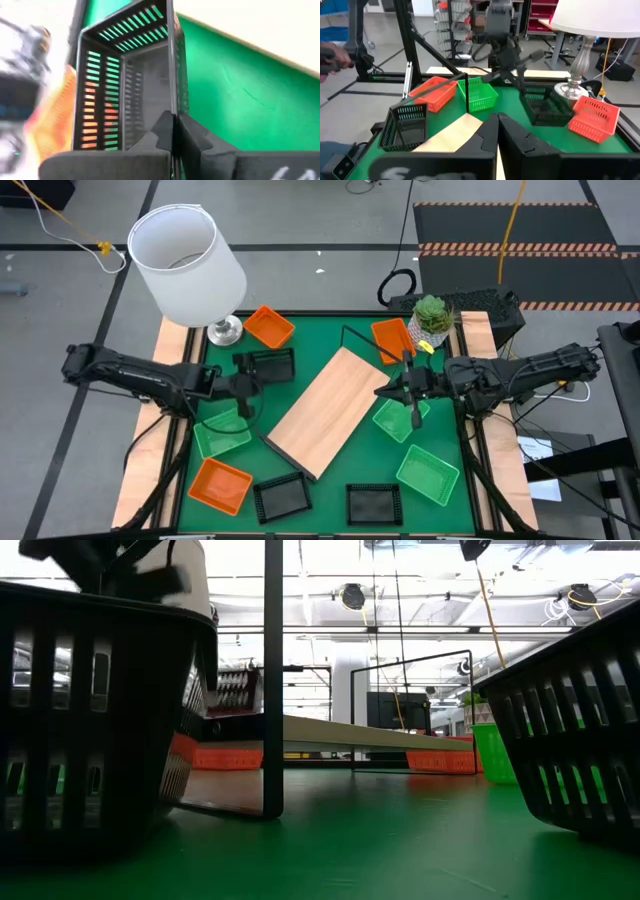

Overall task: Stack baskets on shelf by color
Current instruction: Put the top black bin on the shelf

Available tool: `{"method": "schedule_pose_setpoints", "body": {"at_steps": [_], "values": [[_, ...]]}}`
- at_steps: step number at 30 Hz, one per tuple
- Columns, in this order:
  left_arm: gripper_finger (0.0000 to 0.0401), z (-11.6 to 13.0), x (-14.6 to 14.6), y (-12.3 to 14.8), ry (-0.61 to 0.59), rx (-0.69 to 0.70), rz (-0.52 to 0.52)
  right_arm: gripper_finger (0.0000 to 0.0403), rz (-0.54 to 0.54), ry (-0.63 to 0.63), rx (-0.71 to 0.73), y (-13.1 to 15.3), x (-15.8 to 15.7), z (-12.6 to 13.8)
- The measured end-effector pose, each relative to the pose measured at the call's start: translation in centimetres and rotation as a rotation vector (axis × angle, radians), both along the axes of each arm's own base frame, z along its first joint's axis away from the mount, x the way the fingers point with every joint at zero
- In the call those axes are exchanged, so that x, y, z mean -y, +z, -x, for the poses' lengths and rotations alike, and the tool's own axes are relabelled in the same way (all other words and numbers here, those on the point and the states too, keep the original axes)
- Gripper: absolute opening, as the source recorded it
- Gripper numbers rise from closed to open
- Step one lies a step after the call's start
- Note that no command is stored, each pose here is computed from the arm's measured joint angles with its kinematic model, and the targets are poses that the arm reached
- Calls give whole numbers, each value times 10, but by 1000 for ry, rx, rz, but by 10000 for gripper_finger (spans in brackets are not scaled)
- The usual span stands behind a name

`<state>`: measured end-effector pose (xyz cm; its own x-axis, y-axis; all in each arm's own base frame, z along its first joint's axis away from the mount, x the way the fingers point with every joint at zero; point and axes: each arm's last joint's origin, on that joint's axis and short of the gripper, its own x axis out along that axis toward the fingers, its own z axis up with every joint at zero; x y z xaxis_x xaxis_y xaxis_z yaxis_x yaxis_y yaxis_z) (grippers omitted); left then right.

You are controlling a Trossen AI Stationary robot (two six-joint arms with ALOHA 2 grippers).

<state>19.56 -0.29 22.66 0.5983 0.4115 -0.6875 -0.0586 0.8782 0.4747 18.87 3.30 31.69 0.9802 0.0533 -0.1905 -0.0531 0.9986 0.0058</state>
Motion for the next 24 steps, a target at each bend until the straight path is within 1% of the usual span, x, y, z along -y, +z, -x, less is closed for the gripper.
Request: {"method": "schedule_pose_setpoints", "body": {"at_steps": [3,7,9,11,13,15,17,19,21,24], "values": [[20,-6,-5,19,-72,-7,-109,0,3,-16,2,-1,0,-2],[8,-13,-10,36,-174,1,-245,0,16,-79,8,-2,1,-8],[8,-16,-12,43,-207,24,-300,0,42,-106,-4,-5,1,-12],[16,-19,-13,49,-227,51,-344,0,66,-141,-12,-8,2,-17],[23,-22,-14,52,-259,77,-362,0,99,-185,-15,-11,2,-23],[20,-23,-15,54,-304,97,-362,0,125,-249,1,-13,2,-31],[11,-25,-15,54,-363,112,-346,0,147,-295,25,-15,3,-39],[8,-27,-14,52,-411,112,-326,0,159,-310,39,-19,5,-50],[13,-29,-14,49,-426,102,-314,2,165,-326,27,-25,8,-59],[21,-34,-14,44,-429,76,-308,15,166,-358,-16,-33,15,-75]]}}
